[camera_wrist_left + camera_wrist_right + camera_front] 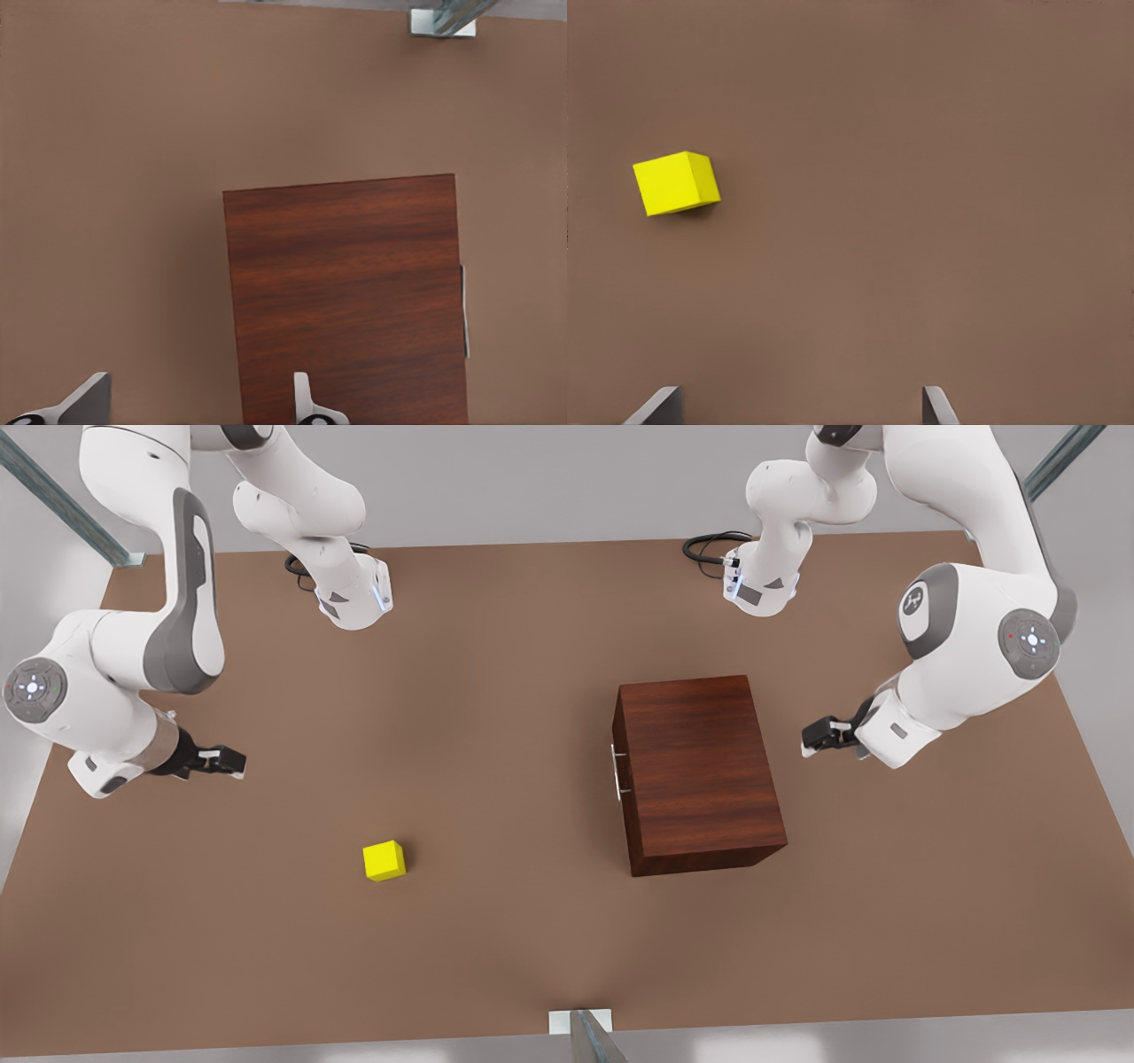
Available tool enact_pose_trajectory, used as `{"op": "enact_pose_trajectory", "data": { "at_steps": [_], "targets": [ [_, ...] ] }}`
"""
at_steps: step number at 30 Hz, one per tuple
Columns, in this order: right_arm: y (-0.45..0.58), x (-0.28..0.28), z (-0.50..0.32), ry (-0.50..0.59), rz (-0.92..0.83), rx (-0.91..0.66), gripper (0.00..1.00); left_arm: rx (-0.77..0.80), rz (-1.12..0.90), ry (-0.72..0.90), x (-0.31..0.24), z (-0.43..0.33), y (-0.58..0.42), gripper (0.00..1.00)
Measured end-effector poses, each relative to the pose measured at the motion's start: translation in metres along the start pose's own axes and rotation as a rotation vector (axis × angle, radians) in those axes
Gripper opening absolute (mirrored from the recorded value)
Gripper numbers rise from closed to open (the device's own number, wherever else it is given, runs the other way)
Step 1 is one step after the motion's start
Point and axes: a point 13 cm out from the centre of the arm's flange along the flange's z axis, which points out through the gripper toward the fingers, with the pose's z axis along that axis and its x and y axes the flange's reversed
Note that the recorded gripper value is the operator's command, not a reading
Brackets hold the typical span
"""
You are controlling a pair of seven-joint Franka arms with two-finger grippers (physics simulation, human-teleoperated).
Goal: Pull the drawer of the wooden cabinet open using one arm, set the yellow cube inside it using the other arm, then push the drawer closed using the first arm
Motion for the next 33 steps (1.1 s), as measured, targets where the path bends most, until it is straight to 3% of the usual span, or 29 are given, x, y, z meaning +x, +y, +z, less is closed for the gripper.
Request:
{"op": "enact_pose_trajectory", "data": {
  "at_steps": [4, 8, 12, 23, 33],
  "targets": [
    [0.002, -0.005, -0.003, -0.017, -0.015, 0.003, 1.0, -0.03, 0.052, -0.023, -0.007, 0.004, -0.031, 1.0],
    [0.001, -0.007, 0.0, -0.018, -0.023, 0.003, 1.0, -0.14, 0.308, 0.039, 0.038, 0.075, -0.204, 1.0],
    [0.002, -0.008, 0.001, -0.019, -0.031, 0.003, 1.0, -0.255, 0.353, 0.062, 0.062, 0.133, -0.266, 1.0],
    [0.002, -0.009, 0.003, -0.018, -0.044, 0.003, 1.0, -0.341, 0.172, -0.04, 0.049, 0.193, -0.327, 1.0],
    [0.002, -0.01, 0.008, -0.009, -0.053, 0.004, 1.0, -0.288, -0.001, -0.145, 0.026, 0.213, -0.342, 1.0]
  ]
}}
